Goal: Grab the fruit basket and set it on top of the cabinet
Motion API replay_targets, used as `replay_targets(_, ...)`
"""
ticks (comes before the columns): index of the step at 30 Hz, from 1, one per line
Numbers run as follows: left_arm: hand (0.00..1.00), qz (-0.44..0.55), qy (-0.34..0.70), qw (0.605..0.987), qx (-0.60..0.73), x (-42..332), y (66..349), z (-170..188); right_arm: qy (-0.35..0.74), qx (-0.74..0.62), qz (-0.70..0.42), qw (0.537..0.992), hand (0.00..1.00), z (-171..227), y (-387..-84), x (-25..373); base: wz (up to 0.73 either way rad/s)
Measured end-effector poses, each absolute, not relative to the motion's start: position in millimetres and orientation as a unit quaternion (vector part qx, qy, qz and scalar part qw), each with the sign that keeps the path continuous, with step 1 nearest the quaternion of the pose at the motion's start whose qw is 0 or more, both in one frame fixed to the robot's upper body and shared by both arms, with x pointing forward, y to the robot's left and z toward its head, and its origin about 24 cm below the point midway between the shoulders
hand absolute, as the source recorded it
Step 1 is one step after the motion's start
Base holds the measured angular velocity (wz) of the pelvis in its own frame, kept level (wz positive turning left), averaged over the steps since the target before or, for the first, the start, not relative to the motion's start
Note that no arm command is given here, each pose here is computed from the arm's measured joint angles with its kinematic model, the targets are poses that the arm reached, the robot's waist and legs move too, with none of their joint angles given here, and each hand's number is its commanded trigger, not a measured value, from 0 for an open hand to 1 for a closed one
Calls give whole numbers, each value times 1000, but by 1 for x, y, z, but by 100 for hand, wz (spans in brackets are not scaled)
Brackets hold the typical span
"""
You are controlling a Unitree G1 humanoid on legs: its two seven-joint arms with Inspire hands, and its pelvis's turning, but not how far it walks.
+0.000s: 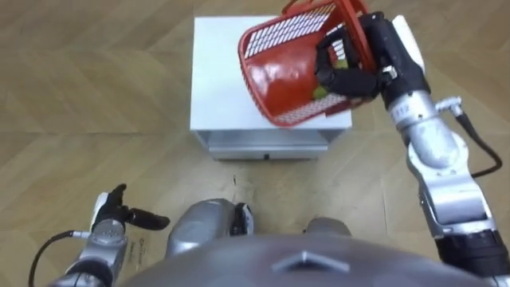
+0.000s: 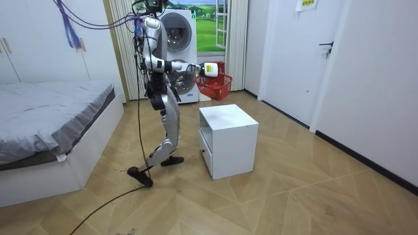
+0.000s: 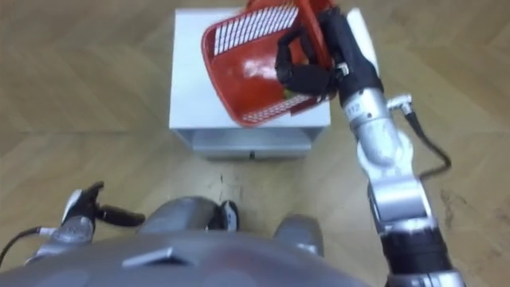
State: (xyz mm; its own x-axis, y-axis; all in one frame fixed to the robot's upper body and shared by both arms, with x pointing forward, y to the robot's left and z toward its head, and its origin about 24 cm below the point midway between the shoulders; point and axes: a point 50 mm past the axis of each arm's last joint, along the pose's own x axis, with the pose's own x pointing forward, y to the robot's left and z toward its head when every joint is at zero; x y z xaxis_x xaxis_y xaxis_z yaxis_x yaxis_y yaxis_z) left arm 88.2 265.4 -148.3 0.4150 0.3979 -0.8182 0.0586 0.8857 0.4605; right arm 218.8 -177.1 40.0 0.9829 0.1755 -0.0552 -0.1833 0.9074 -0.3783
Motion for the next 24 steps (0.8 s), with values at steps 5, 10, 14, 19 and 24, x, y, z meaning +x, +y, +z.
replay_targets(5, 0, 102, 531, 815, 208, 81, 262, -151, 22, -194, 93, 976, 100, 35, -175, 216, 10)
replay_targets(10, 0, 102, 549, 804, 205, 64, 260, -154, 36, -180, 82, 980, 100, 30, -173, 213, 28)
replay_targets(14, 0, 94, 563, 794, 209, 51, 259, -157, 36, -173, 72, 982, 100, 30, -174, 213, 15)
replay_targets(19, 0, 70, 583, 777, 227, 37, 260, -159, 61, -174, 67, 981, 100, 17, -177, 212, 3)
replay_targets(24, 0, 59, 589, 774, 226, 36, 260, -159, 80, -176, 61, 979, 100, 6, -181, 210, 0)
